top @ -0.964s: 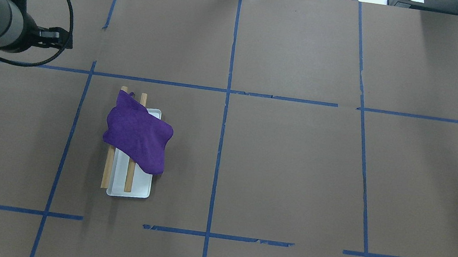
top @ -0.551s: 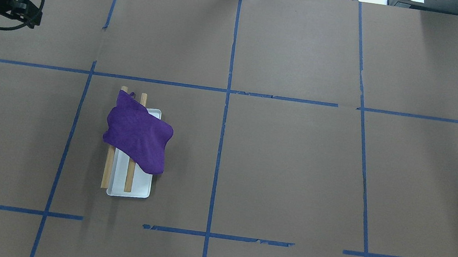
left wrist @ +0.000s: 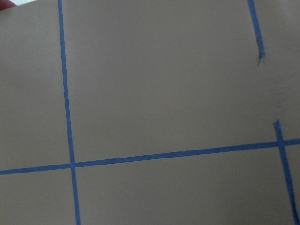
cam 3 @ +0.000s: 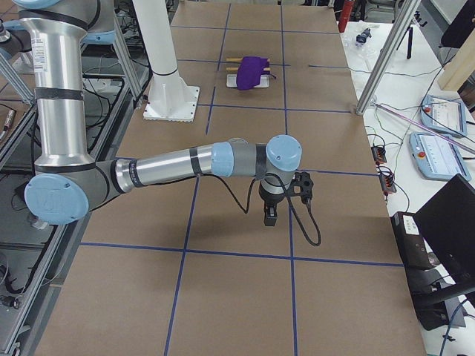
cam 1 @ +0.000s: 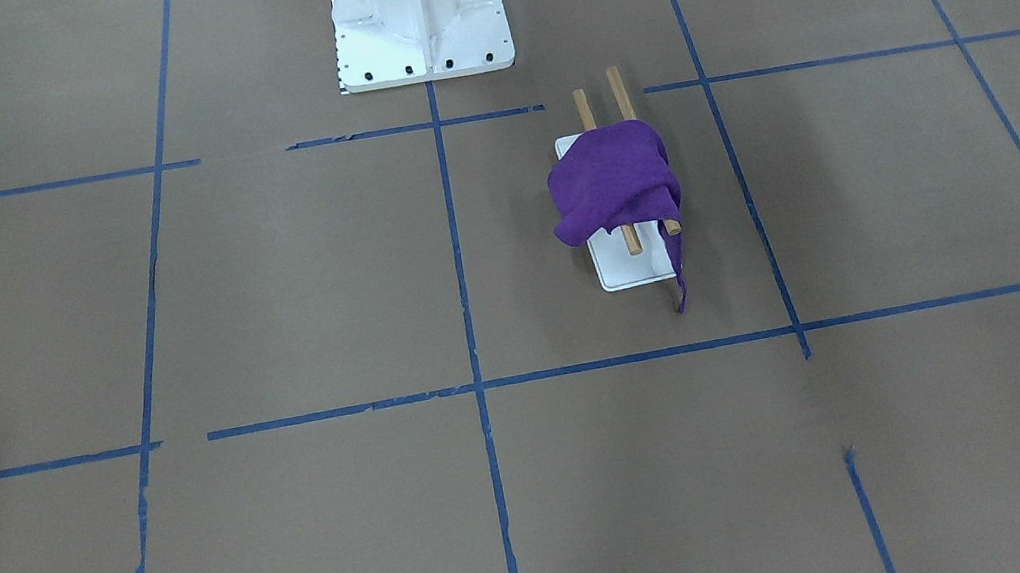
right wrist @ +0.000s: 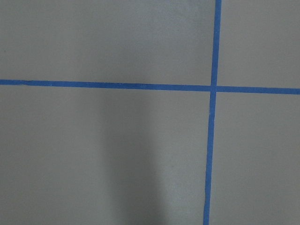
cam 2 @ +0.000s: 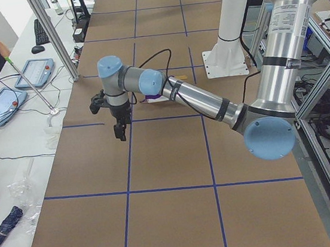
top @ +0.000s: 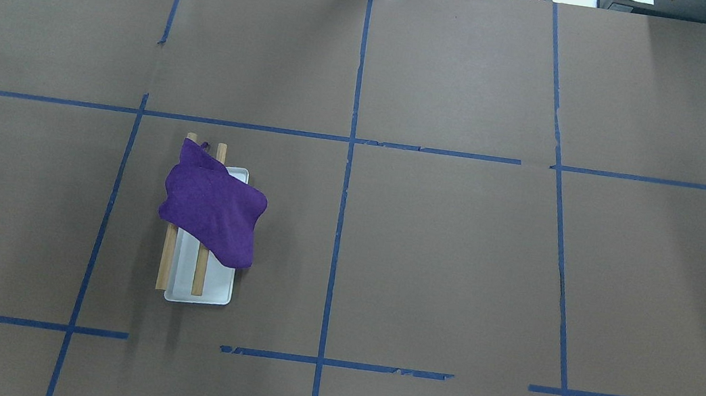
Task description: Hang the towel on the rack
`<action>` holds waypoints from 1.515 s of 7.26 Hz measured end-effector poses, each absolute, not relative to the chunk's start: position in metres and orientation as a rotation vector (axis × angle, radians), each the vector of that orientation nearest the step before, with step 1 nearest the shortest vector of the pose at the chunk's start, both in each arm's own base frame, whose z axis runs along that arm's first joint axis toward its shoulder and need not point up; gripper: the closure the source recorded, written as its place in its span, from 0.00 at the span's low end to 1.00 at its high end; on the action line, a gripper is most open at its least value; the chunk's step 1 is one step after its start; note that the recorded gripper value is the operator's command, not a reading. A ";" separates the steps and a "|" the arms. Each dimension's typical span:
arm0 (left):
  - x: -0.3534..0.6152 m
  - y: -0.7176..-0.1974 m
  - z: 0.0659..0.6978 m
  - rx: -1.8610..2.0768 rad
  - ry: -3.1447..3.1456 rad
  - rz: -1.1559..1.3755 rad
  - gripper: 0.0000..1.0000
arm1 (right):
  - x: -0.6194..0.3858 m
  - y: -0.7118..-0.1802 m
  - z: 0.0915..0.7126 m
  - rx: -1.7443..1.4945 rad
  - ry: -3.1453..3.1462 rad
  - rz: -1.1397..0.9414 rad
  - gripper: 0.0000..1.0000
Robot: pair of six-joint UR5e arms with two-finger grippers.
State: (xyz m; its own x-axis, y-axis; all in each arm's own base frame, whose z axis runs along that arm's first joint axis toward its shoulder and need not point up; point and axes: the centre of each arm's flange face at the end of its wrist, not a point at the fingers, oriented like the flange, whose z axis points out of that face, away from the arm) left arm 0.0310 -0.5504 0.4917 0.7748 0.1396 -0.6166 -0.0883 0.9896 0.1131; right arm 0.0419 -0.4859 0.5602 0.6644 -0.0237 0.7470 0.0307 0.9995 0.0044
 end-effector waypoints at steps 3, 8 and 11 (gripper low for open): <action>-0.026 -0.507 0.613 0.064 0.781 0.106 0.00 | 0.045 -0.481 0.567 -0.020 -0.846 -0.018 0.00; -0.057 -0.499 0.628 0.074 0.780 0.060 0.00 | 0.064 -0.475 0.595 -0.044 -0.847 0.012 0.00; -0.062 -0.504 0.621 0.022 0.779 0.024 0.00 | 0.075 -0.468 0.613 -0.057 -0.846 0.026 0.00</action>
